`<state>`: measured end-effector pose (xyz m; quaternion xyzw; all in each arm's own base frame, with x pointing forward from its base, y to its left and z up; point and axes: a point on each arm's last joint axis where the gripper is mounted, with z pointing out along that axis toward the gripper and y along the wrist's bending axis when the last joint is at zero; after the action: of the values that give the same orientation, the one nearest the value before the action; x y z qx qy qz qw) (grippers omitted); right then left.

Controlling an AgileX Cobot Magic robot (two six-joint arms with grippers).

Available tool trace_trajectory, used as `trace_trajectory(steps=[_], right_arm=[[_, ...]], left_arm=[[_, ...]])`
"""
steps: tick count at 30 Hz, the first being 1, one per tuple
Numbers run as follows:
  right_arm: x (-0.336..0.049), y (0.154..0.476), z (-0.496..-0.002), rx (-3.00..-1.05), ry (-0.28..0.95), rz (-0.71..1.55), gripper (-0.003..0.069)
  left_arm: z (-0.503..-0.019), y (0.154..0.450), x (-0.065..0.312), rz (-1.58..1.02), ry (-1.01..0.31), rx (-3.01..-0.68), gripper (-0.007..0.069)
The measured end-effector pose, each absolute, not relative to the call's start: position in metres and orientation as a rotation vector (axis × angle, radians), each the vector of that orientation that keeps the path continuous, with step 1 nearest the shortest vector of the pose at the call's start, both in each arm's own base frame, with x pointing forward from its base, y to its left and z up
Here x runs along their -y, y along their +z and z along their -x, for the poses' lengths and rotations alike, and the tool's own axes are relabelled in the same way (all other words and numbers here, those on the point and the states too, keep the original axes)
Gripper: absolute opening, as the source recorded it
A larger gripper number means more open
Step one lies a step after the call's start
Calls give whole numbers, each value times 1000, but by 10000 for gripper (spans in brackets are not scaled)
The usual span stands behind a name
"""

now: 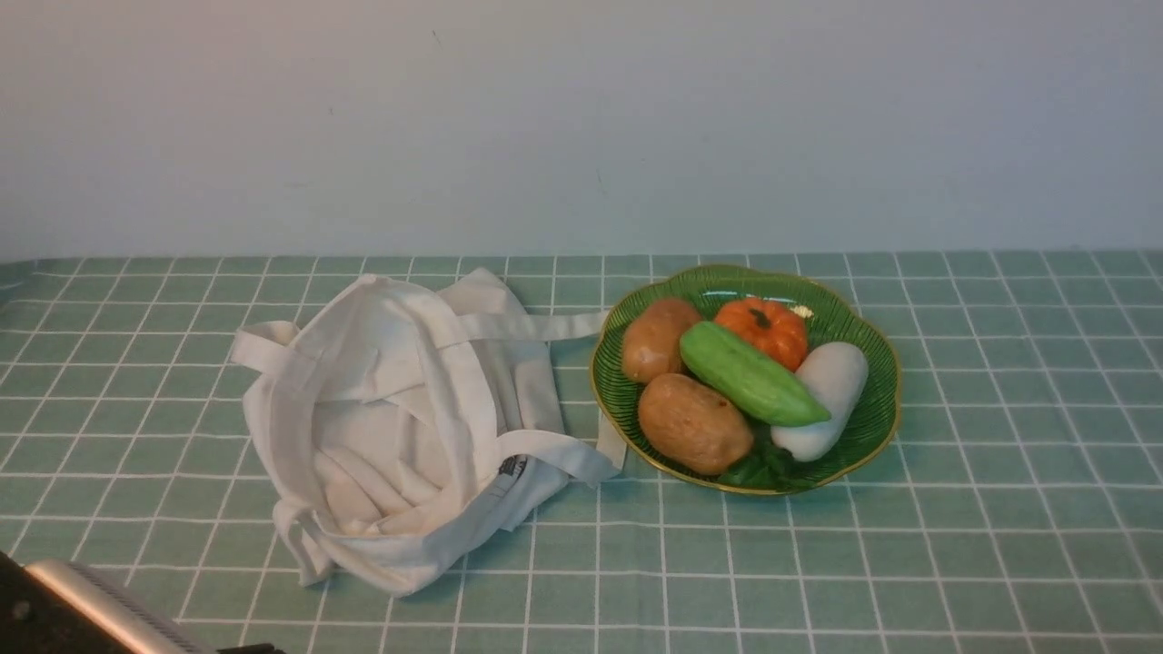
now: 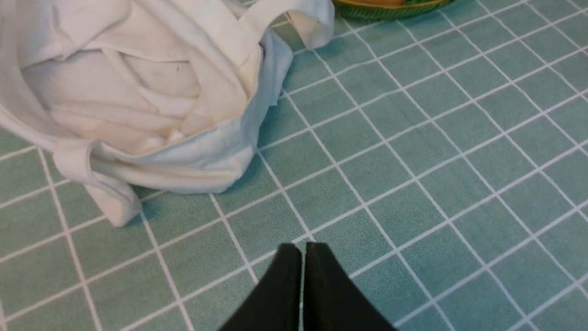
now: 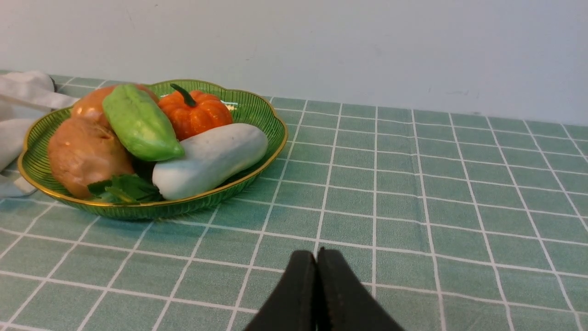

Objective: Take vegetables from cloth bag on blue coffee tablecloth place on plate.

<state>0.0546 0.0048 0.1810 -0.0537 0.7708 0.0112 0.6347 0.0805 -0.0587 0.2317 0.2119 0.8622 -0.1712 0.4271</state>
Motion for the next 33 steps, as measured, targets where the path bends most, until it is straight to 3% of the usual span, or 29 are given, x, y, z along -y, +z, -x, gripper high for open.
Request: trace_trajectory(steps=[11, 26, 33], right_arm=[[-5, 181, -55, -1762, 26, 123, -15], [-5, 181, -55, -1762, 26, 123, -15], [-5, 181, -55, -1762, 26, 123, -15]], left_arm=[[-84, 220, 55, -528, -412, -1983, -5], [-55, 185, 9, -168, -80, -1731, -5], [-55, 180, 7, -127, -60, -1769, -5]])
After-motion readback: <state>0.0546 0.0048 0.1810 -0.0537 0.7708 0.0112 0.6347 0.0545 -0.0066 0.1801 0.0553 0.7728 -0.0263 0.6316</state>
